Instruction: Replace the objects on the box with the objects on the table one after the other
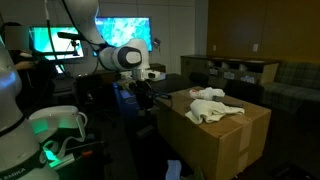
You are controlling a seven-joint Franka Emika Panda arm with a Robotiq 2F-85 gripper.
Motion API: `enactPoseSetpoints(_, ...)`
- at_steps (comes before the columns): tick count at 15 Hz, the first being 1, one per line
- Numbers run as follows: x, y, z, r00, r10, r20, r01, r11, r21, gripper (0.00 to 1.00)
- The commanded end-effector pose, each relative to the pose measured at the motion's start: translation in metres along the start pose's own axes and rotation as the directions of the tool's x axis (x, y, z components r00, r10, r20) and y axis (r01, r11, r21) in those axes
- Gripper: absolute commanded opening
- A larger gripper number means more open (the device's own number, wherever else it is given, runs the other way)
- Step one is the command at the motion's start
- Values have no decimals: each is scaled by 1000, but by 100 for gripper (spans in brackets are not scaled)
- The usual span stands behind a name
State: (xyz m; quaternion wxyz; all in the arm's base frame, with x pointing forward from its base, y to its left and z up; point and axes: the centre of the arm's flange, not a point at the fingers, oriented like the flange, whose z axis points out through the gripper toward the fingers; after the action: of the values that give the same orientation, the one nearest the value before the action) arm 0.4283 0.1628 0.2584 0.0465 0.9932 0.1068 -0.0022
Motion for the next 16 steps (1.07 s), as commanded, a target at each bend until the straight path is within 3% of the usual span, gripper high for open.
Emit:
enactPoseSetpoints(1,-1,-7,27,1000,23,-15,-22,999,26,32)
enactPoseSetpoints(6,15,-19,80,996,71,-46,-70,997,27,32)
enactPoseSetpoints(14,21,-21,147,990,142,-20,-142,990,3,32)
enactPoseSetpoints(15,24,-21,153,988,155,-23,-155,988,-1,51)
enactPoseSetpoints(16,26,-20,156,986,166,-28,-166,986,-9,82)
